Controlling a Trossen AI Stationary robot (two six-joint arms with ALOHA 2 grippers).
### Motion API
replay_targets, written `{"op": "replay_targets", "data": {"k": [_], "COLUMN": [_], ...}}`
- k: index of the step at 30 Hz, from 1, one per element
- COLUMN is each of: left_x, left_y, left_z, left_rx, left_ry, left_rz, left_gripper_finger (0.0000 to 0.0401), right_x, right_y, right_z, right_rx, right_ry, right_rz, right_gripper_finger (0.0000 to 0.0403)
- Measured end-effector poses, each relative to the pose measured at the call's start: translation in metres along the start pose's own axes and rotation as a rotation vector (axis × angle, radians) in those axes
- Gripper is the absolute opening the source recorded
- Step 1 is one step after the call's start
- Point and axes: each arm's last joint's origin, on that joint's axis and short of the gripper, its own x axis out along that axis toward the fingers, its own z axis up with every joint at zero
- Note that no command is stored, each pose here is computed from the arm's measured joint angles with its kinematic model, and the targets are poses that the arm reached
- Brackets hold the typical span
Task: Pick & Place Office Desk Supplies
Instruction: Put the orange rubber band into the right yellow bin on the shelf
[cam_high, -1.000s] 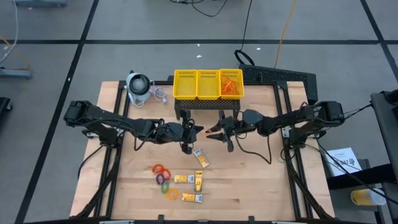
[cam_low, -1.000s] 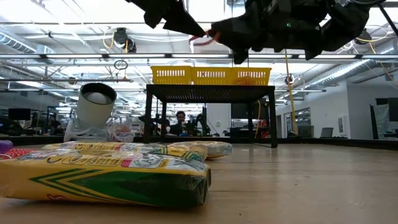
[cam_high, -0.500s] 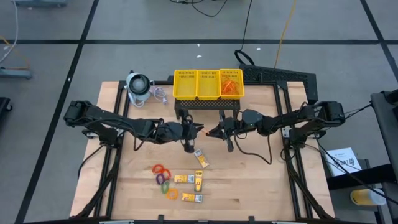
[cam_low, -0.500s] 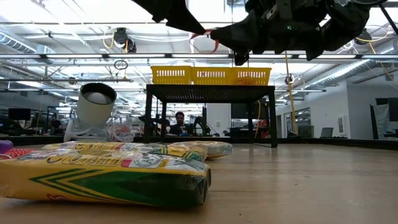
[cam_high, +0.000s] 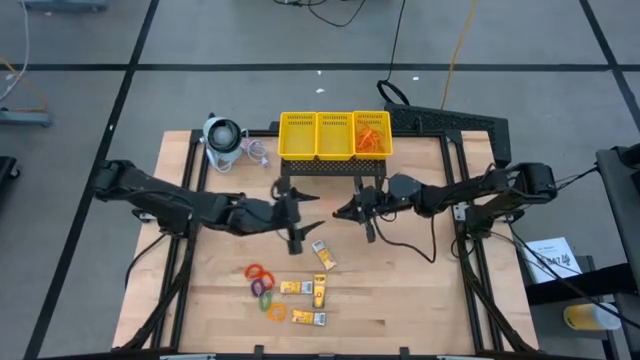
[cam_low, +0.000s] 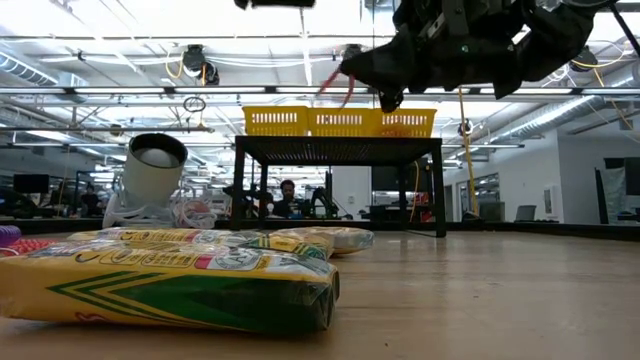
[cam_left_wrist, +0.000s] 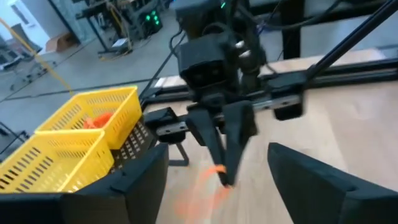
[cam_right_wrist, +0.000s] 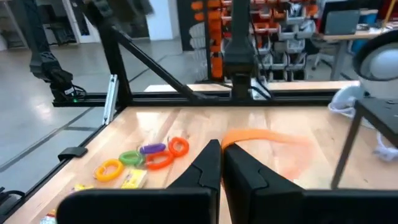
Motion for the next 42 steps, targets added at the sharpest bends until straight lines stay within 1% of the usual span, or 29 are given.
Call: {"op": "replay_targets", "data": {"k": [3,5,7,10,13,15,18,20,25,29,32,36,42], "left_x": [-0.023,-0.038,-0.049,-0.058,-0.062,-0.062,-0.061,-0.06,-0.066,-0.076,-0.084,-0.089,-0.089], "left_y": [0.007,0.014,0.021,0.03,0.036,0.038,0.04,0.043,0.052,0.059,0.062,0.064,0.064], "left_z": [0.011,0.014,0.012,0.007,-0.002,-0.009,-0.027,-0.041,-0.074,-0.091,-0.099,-0.108,-0.113], "left_rx": [-0.01,-0.008,0.001,-0.015,-0.037,-0.041,-0.05,-0.065,-0.137,-0.201,-0.244,-0.268,-0.3], "left_ry": [-0.03,-0.024,0.014,0.077,0.129,0.142,0.174,0.205,0.249,0.248,0.226,0.221,0.223], "left_rz": [-0.012,-0.007,-0.005,0.003,0.016,0.026,0.05,0.094,0.218,0.271,0.31,0.347,0.351], "left_gripper_finger": [0.0297,0.03,0.03,0.0301,0.0301,0.0301,0.0301,0.0301,0.0301,0.0301,0.0301,0.0301,0.0301], "right_x": [-0.006,-0.011,-0.017,-0.025,-0.032,-0.035,-0.041,-0.045,-0.054,-0.064,-0.072,-0.083,-0.095], "right_y": [-0.002,-0.005,-0.01,-0.02,-0.029,-0.036,-0.045,-0.051,-0.066,-0.075,-0.08,-0.087,-0.098], "right_z": [0.007,0.015,0.028,0.048,0.067,0.078,0.093,0.099,0.105,0.106,0.109,0.112,0.105], "right_rx": [-0.002,-0.002,0.011,0.033,0.047,0.03,0.001,0.0,0.013,0.011,0.014,0.022,0.069], "right_ry": [-0.014,-0.035,-0.058,-0.041,0.017,0.05,0.088,0.118,0.175,0.19,0.182,0.178,0.252], "right_rz": [-0.035,-0.073,-0.101,-0.151,-0.232,-0.306,-0.408,-0.448,-0.55,-0.623,-0.656,-0.702,-0.76], "right_gripper_finger": [0.0001,0.0001,0.0,0.0,0.0,0.0,0.0,0.0,0.0,0.0,0.0,0.0,0.0]}}
